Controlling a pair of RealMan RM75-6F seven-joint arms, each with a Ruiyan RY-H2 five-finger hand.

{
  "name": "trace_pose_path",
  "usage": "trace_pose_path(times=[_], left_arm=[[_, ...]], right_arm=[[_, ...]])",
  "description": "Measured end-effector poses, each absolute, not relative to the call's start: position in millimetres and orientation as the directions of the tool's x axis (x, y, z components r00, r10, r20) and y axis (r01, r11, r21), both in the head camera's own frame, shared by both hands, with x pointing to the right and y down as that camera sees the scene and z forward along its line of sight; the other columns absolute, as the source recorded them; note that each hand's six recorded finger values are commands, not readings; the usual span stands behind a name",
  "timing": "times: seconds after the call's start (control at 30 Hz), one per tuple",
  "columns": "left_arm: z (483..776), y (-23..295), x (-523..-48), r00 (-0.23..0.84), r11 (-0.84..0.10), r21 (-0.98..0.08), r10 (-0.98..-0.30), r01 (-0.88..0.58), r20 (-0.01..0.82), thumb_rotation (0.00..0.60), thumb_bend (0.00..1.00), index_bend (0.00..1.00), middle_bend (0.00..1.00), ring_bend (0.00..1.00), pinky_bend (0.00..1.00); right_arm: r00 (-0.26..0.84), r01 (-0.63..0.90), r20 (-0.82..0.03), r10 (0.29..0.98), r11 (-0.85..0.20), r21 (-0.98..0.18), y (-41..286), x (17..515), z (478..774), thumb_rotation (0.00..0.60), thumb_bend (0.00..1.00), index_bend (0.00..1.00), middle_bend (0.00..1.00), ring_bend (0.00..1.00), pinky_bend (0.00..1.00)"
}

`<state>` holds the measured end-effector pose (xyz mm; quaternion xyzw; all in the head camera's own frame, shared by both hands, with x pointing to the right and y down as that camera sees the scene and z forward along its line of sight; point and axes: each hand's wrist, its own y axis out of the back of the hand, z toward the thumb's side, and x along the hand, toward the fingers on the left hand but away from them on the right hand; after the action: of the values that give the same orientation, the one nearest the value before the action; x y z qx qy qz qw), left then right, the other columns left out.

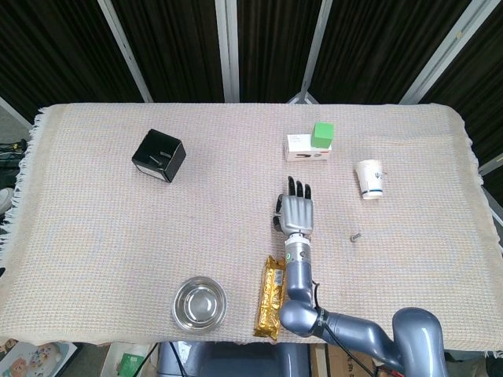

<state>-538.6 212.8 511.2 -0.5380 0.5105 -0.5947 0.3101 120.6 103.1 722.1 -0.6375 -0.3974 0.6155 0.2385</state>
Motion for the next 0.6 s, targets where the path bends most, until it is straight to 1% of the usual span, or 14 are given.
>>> trace_pose_path(times=[0.6], left_arm=[[511, 213, -538, -0.228, -0.287, -0.941, -0.918, -0.178, 0.324, 0.600, 0.07, 0.18, 0.12, 0.01, 0.03]], right_arm=[[-0.100, 0.228, -0.602, 0.792, -0.571, -0.789, 97, 132, 719, 0.600, 0.35, 0.58, 0.00, 0.00, 0.00]])
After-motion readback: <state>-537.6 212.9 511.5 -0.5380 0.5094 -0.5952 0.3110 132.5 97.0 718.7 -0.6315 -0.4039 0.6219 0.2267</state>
